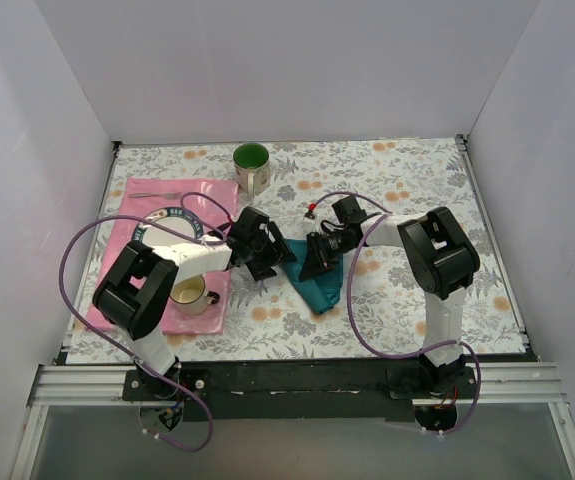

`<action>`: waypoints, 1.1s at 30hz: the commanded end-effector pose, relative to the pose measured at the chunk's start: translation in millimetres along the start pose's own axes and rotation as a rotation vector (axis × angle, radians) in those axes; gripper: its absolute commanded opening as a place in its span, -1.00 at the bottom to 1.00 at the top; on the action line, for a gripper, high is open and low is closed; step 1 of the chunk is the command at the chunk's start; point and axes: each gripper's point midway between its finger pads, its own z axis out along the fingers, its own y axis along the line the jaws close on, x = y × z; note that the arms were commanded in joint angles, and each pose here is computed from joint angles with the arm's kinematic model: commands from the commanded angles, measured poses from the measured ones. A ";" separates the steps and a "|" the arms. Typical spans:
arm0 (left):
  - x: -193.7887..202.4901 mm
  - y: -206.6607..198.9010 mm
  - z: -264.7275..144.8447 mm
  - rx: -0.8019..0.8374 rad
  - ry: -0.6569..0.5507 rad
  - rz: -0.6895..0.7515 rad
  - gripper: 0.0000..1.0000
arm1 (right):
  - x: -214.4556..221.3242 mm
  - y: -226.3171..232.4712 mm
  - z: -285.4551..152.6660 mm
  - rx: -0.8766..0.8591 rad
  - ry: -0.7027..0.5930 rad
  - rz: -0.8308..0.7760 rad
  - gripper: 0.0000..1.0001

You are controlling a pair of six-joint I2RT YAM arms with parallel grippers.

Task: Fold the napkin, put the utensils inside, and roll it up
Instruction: Roll the napkin with the utensil

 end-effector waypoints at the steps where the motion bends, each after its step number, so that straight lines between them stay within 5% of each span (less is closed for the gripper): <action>1: 2.0 -6.8 10.4 0.022 0.007 -0.009 0.43 | 12.6 -27.3 7.6 0.074 0.033 0.032 -0.89; 3: 7.0 9.0 20.6 -0.047 0.029 -0.034 0.40 | 12.1 -24.7 8.2 0.056 0.030 0.029 -0.89; 11: 11.7 31.3 37.1 -0.129 0.043 -0.021 -0.40 | 9.1 -23.0 2.4 0.086 0.046 -0.006 -0.74; 16: 12.3 31.6 32.7 -0.133 0.051 0.007 -0.82 | -2.0 -23.1 -19.8 0.284 0.023 -0.075 -0.29; 24: 17.2 26.9 30.2 -0.125 0.085 -0.005 -0.90 | -29.2 7.0 -50.8 0.678 -0.125 -0.309 0.24; 33: 24.1 18.2 31.7 -0.105 0.138 -0.047 -0.91 | -15.5 28.7 -26.5 0.901 -0.179 -0.496 0.39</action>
